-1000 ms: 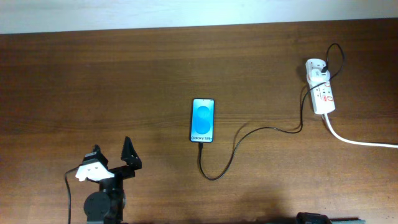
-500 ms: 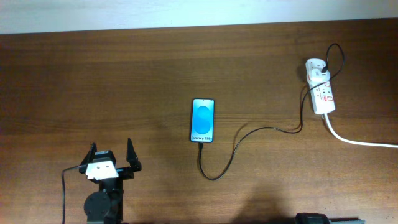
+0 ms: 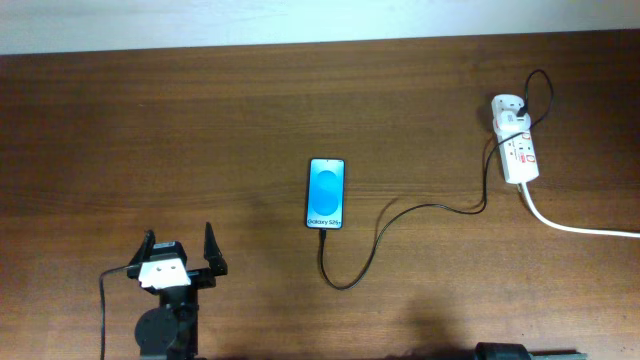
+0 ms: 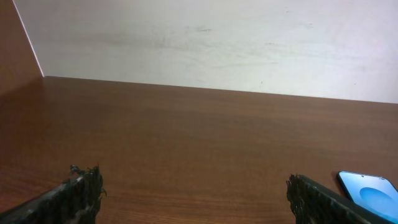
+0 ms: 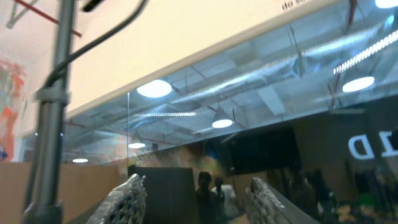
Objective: Plug charger to phone and switch on socket
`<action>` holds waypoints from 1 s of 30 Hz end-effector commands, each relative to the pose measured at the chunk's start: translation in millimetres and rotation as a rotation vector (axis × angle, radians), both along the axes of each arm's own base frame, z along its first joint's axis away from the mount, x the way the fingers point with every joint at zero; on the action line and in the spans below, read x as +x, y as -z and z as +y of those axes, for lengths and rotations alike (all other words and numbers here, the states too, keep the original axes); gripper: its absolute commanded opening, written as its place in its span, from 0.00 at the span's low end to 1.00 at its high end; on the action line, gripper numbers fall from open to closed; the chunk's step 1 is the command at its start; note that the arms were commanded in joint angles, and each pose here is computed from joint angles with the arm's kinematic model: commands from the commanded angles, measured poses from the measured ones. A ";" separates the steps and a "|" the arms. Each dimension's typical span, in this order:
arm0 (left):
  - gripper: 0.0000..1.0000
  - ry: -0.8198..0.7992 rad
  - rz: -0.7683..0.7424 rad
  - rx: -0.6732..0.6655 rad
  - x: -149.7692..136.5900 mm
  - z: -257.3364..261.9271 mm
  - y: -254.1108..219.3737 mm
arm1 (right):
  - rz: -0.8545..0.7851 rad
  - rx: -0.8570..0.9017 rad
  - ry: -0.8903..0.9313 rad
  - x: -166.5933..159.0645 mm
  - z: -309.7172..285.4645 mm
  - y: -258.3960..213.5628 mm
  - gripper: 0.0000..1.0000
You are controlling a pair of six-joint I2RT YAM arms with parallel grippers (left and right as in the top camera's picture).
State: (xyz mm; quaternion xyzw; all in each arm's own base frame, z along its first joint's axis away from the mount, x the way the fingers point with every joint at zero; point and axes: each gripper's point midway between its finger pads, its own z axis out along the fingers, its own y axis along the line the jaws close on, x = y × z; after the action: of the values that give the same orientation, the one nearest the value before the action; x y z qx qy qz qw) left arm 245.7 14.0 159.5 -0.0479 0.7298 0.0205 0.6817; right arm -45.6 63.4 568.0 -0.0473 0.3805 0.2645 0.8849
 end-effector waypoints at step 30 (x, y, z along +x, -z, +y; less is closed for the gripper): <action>0.99 0.006 0.000 0.019 -0.3 -0.6 0.6 | 0.750 0.238 0.333 257.0 -79.0 296.9 0.99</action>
State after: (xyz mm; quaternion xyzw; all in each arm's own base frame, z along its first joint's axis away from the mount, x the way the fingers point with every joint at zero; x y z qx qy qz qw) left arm 245.7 13.4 159.2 -0.0468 0.7303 0.0193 0.6813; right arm 198.4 -10.9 299.0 0.2057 0.6355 0.1765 0.7230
